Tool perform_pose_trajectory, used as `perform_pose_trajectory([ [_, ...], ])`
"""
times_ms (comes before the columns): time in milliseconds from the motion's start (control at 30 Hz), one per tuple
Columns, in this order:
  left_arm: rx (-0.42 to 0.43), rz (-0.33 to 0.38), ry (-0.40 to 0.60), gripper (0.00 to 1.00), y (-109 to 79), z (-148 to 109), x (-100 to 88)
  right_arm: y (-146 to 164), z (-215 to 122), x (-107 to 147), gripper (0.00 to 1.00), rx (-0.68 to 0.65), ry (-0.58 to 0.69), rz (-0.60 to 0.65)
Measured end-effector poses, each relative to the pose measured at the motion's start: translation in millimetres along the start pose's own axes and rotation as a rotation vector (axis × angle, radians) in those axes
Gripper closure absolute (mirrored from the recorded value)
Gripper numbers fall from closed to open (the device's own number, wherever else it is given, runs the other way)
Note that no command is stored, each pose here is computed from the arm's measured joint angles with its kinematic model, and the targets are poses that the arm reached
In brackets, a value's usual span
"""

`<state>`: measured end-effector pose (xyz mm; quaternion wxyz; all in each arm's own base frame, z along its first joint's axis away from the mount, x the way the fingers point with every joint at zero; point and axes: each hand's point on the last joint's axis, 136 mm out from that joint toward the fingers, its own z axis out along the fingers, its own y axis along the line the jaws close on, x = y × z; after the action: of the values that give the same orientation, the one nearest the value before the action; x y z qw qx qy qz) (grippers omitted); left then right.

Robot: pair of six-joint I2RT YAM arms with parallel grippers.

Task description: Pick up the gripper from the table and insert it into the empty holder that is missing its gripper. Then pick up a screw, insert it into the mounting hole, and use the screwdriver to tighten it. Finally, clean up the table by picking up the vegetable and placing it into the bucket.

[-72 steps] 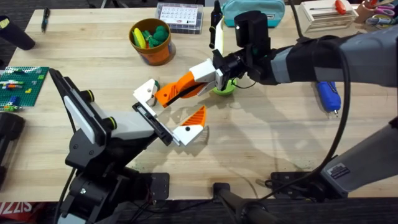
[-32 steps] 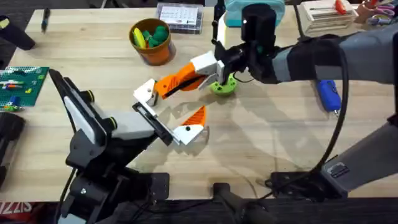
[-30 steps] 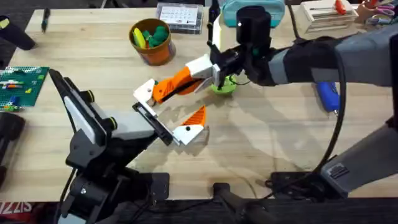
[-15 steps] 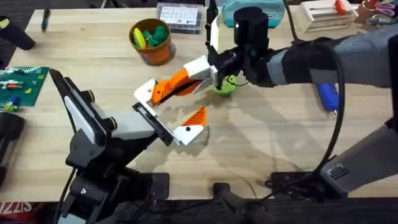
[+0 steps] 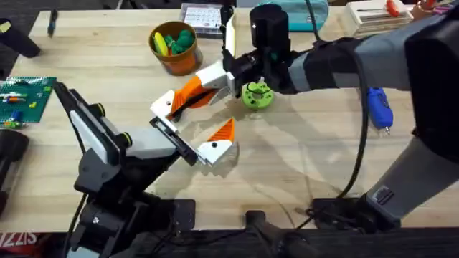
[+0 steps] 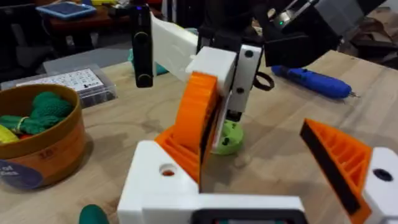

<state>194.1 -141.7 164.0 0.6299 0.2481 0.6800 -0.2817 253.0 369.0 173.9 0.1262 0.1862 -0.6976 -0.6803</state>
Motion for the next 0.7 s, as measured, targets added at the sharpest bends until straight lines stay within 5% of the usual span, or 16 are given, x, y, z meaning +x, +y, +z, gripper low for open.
perform_pose_trajectory([
  [700,-0.003,-0.01,0.0,0.009,0.5,0.0,0.0,-0.1,-0.1,1.4,0.985,-0.007,0.019,-0.019],
])
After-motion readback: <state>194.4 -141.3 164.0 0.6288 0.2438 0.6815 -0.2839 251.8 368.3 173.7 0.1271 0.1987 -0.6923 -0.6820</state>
